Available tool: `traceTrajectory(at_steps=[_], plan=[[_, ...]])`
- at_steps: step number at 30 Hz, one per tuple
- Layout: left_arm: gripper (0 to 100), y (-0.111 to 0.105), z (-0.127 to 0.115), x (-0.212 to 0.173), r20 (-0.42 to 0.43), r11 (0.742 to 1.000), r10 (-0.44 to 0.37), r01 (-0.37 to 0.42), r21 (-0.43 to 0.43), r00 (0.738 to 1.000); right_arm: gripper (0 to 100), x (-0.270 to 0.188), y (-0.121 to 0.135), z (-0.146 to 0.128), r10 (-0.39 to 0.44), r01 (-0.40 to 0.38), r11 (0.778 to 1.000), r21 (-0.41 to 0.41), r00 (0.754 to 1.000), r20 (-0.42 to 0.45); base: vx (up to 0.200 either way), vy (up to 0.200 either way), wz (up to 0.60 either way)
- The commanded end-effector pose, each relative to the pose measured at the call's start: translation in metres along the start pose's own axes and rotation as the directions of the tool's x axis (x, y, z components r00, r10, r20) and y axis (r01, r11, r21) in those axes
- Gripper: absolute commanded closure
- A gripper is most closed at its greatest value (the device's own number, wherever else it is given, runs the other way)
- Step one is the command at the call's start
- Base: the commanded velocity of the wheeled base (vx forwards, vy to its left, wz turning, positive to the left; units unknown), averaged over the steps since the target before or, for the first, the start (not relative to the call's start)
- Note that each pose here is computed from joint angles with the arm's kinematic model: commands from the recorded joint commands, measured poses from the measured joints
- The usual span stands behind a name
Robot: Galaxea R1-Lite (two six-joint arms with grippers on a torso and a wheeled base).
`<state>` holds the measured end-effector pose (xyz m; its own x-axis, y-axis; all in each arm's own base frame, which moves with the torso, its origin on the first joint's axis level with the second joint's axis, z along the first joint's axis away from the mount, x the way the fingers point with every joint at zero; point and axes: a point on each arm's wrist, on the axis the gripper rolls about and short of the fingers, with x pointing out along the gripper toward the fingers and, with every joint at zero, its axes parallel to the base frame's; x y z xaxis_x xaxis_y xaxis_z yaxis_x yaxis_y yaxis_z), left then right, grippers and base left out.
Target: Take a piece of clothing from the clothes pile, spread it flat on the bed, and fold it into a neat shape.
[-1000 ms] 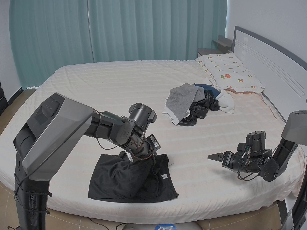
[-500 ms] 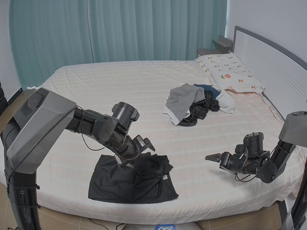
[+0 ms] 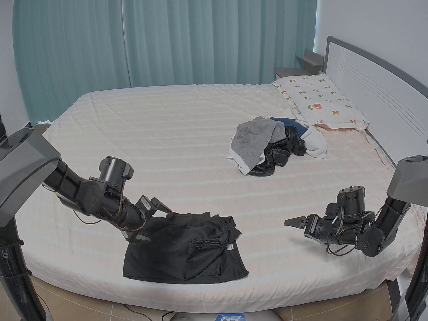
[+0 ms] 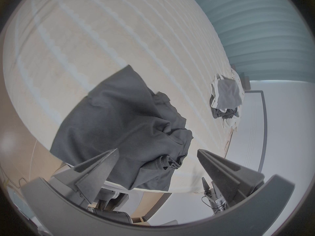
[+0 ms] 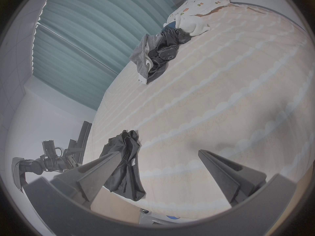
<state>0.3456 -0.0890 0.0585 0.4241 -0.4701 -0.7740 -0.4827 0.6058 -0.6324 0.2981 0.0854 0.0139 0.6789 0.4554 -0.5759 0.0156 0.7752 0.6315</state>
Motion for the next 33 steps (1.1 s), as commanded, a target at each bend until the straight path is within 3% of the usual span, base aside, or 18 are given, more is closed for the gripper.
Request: traceTrajectory(at_steps=[1, 14, 26, 33], plan=[[0, 0.015, 0.006, -0.017, 0.019, 0.999, -0.004, 0.005, -0.043, 1.000, 0, 0.001, 0.002, -0.002, 0.001, -0.001, 1.000, -0.008, 1.000, -0.008, -0.200, 0.000, 0.00], [0, 0.017, 0.017, -0.021, 0.050, 0.996, -0.013, 0.018, -0.093, 0.999, 0, 0.011, 0.006, -0.002, -0.054, 0.054, 0.998, -0.015, 0.999, 0.001, -0.015, 0.000, 0.00], [0, 0.026, 0.033, -0.029, 0.068, 0.990, -0.042, 0.050, -0.130, 0.997, 0, 0.029, 0.029, 0.004, -0.133, 0.136, 0.989, -0.056, 0.990, 0.047, 0.000, 0.200, 0.00], [0, 0.031, 0.039, -0.030, 0.075, 0.989, -0.039, 0.049, -0.143, 0.996, 0, 0.045, 0.047, 0.008, -0.179, 0.190, 0.969, -0.157, 0.981, 0.081, 0.000, 0.200, 0.00]])
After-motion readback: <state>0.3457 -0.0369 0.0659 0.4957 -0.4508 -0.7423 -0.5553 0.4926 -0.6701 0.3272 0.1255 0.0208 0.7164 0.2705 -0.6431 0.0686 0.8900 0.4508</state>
